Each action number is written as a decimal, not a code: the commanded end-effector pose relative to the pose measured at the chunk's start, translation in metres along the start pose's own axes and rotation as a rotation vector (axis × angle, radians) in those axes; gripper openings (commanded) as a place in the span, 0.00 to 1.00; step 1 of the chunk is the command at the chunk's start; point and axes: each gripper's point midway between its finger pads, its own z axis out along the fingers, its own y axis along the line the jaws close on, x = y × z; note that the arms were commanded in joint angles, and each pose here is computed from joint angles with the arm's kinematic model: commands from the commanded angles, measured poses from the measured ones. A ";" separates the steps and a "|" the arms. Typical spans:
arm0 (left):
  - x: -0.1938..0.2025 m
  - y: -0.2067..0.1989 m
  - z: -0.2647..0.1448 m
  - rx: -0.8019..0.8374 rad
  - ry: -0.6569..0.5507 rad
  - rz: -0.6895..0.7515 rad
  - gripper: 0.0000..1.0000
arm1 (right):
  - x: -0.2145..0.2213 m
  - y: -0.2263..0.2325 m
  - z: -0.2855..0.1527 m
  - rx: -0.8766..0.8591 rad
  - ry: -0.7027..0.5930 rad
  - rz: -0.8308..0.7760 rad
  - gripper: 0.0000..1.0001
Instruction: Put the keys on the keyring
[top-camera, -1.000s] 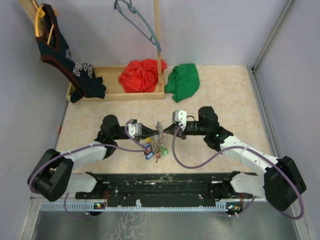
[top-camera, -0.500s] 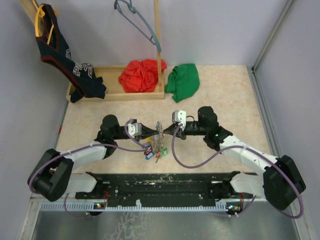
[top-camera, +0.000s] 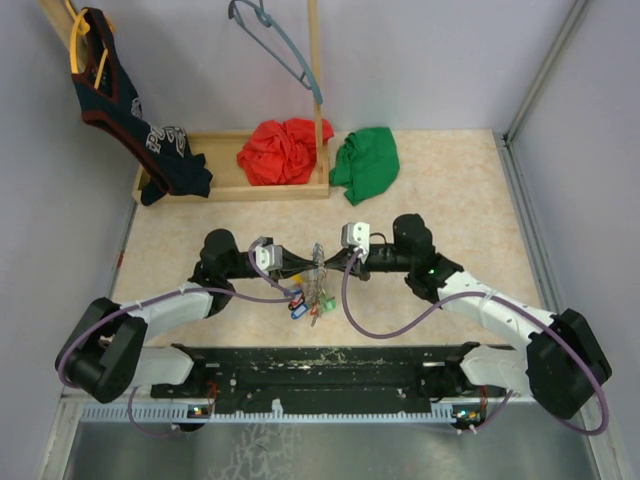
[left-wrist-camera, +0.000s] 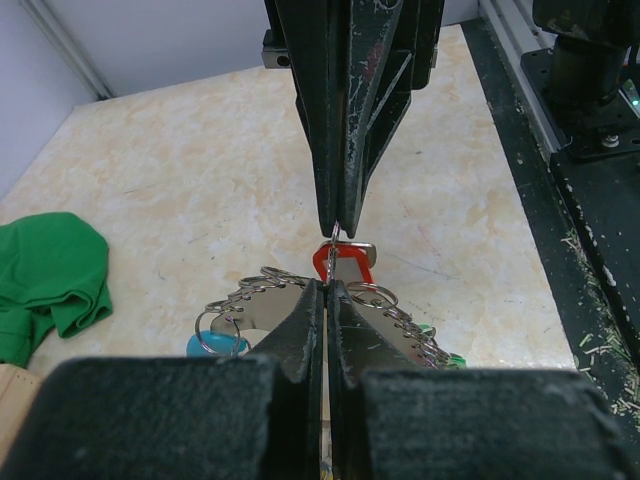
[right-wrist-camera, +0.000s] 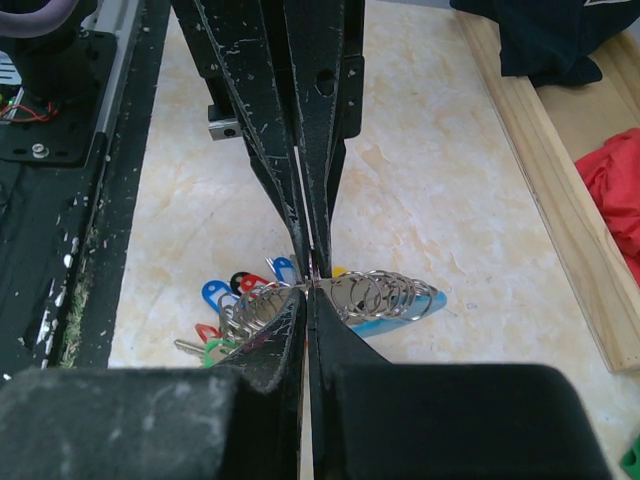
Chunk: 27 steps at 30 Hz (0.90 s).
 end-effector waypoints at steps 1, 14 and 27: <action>-0.022 0.001 0.004 0.025 -0.065 0.073 0.00 | -0.032 -0.005 0.009 0.005 -0.082 -0.056 0.00; -0.025 0.007 0.003 -0.021 -0.064 0.040 0.00 | -0.031 -0.004 0.009 0.012 -0.071 -0.072 0.00; -0.030 0.017 -0.003 -0.169 -0.064 -0.233 0.00 | -0.015 0.003 0.005 -0.013 -0.004 -0.158 0.00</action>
